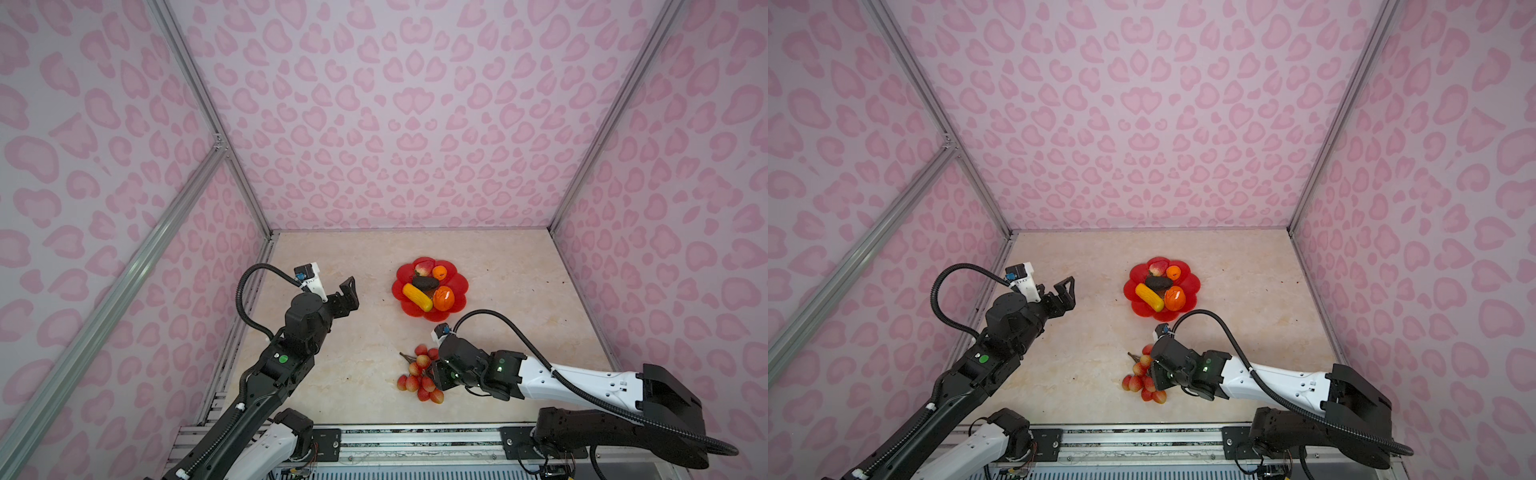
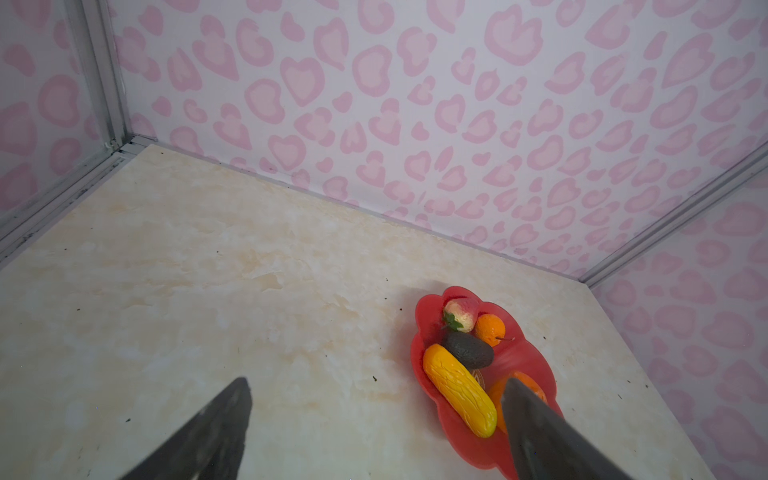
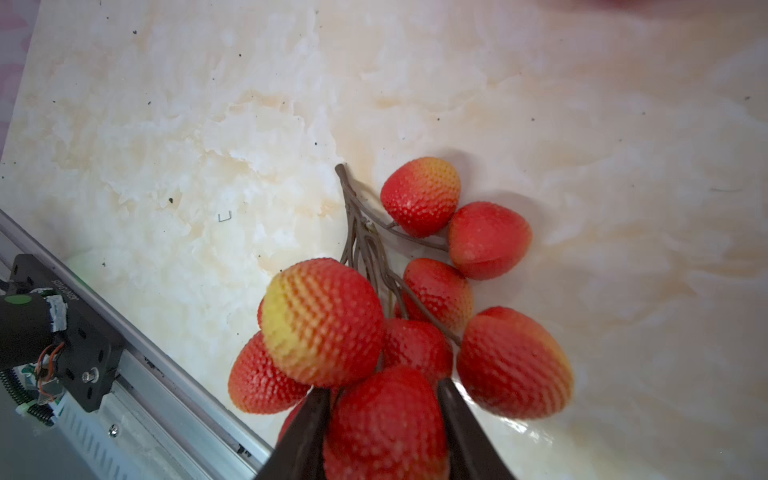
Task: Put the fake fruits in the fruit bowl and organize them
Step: 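Grasp the strawberry bunch with the right gripper and lift it over the bowl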
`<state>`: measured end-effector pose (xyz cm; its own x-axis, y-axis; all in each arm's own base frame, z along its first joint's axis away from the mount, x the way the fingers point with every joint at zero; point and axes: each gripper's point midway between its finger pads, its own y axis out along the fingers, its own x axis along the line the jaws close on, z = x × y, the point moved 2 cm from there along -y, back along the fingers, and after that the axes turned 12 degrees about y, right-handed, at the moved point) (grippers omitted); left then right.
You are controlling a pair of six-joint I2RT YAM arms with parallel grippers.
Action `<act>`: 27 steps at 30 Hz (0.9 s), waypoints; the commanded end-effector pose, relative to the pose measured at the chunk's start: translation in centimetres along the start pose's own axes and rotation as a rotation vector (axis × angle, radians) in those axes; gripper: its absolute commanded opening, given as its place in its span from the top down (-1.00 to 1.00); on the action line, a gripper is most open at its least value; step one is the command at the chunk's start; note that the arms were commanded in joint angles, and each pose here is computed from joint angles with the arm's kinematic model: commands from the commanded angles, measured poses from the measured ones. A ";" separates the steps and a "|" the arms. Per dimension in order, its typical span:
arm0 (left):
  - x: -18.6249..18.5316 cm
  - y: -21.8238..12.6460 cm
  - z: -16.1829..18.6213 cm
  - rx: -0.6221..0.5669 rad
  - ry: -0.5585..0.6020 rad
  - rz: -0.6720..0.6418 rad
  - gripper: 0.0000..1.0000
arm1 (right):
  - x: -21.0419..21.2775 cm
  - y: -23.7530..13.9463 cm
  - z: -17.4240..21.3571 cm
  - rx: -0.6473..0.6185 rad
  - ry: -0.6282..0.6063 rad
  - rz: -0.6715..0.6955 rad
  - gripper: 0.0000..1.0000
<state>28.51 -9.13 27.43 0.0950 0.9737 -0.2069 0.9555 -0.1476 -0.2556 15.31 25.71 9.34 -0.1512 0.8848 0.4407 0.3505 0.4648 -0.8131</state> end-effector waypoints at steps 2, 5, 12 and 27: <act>0.6 -0.3 0.1 -0.004 -0.016 -0.029 -0.90 | 0.2 -0.3 -0.9 -0.057 0.024 -0.002 0.41; 0.7 -0.4 0.1 -0.005 -0.014 -0.028 -0.90 | 0.9 -1.3 -2.1 -0.095 -0.001 -0.005 0.54; 1.1 -0.9 0.3 -0.016 -0.019 -0.033 -0.90 | 3.7 -6.2 -7.5 -0.291 -0.072 -0.015 0.63; 1.3 -2.5 0.5 -0.047 0.003 -0.005 -0.92 | 4.1 -9.7 -22.0 -0.519 -0.045 -0.015 0.65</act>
<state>26.20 -7.59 27.29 0.0819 0.9733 -0.2144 0.9669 -0.1298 -0.2197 30.27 23.70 26.85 -0.1526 0.8870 0.4358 0.7518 0.3904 -0.5313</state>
